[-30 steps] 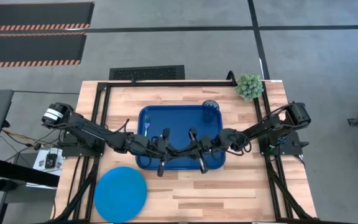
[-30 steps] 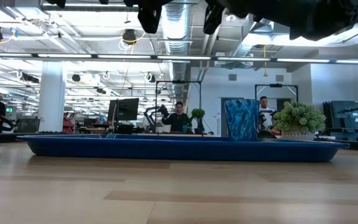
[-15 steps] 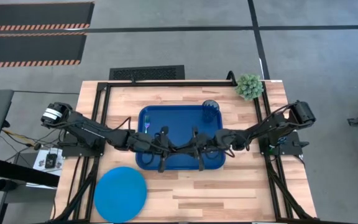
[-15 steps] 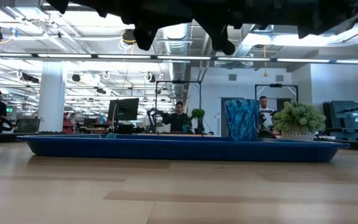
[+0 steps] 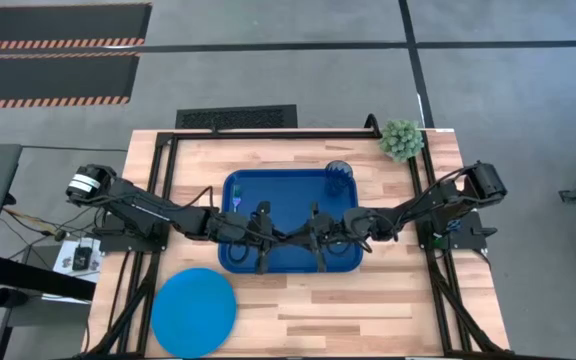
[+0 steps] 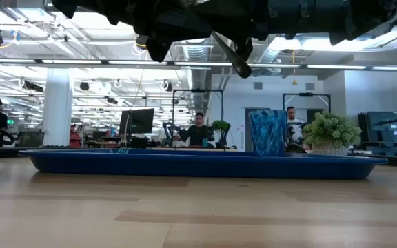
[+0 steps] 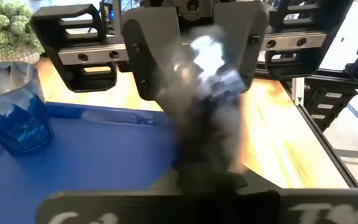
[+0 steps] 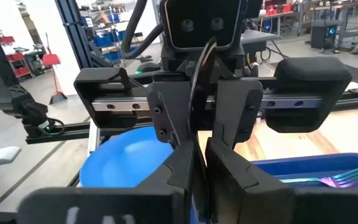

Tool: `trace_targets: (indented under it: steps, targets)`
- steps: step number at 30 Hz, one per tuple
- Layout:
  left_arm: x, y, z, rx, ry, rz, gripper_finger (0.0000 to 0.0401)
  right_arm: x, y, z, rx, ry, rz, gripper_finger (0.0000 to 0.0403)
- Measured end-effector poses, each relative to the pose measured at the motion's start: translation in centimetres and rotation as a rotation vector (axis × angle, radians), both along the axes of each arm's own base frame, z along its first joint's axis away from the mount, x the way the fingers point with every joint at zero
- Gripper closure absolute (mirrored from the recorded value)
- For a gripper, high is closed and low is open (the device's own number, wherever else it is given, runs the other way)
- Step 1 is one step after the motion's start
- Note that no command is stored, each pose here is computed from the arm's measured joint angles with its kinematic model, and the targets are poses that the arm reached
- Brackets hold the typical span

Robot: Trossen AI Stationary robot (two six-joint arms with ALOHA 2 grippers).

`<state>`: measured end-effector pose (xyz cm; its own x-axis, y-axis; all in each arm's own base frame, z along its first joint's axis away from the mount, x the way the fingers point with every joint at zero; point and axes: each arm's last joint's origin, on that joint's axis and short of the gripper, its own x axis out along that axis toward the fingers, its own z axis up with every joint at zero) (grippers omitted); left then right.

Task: Pick and place plate/cup/fork/spoon on tray
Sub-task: Put the black spoon on the right side of the fork on the blue tray

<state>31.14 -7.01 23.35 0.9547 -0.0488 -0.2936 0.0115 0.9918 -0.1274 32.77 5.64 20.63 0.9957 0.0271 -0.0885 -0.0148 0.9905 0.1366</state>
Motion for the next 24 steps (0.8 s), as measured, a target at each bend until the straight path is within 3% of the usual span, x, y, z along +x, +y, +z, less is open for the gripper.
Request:
trace_targets:
  steps: [5,16,20,24]
  targets:
    - [-0.1,0.0,-0.2,-0.004,0.018,-0.011,0.0401,0.0,0.0,-0.1,-0.039,0.007,0.003,0.0391]
    - [-1.1,-1.4,-1.3,0.023,0.077,-0.076,0.0401,-1.8,-0.2,2.0,-0.143,-0.066,-0.014,0.0398]
    - [-2.2,-2.1,-1.9,0.059,0.039,-0.088,0.0401,-3.5,-0.4,1.6,-0.115,-0.145,-0.005,0.04]
    - [-3.6,-2.5,-1.8,0.093,-0.04,-0.126,0.0401,-4.6,-0.8,0.6,-0.031,-0.278,0.106,0.04]
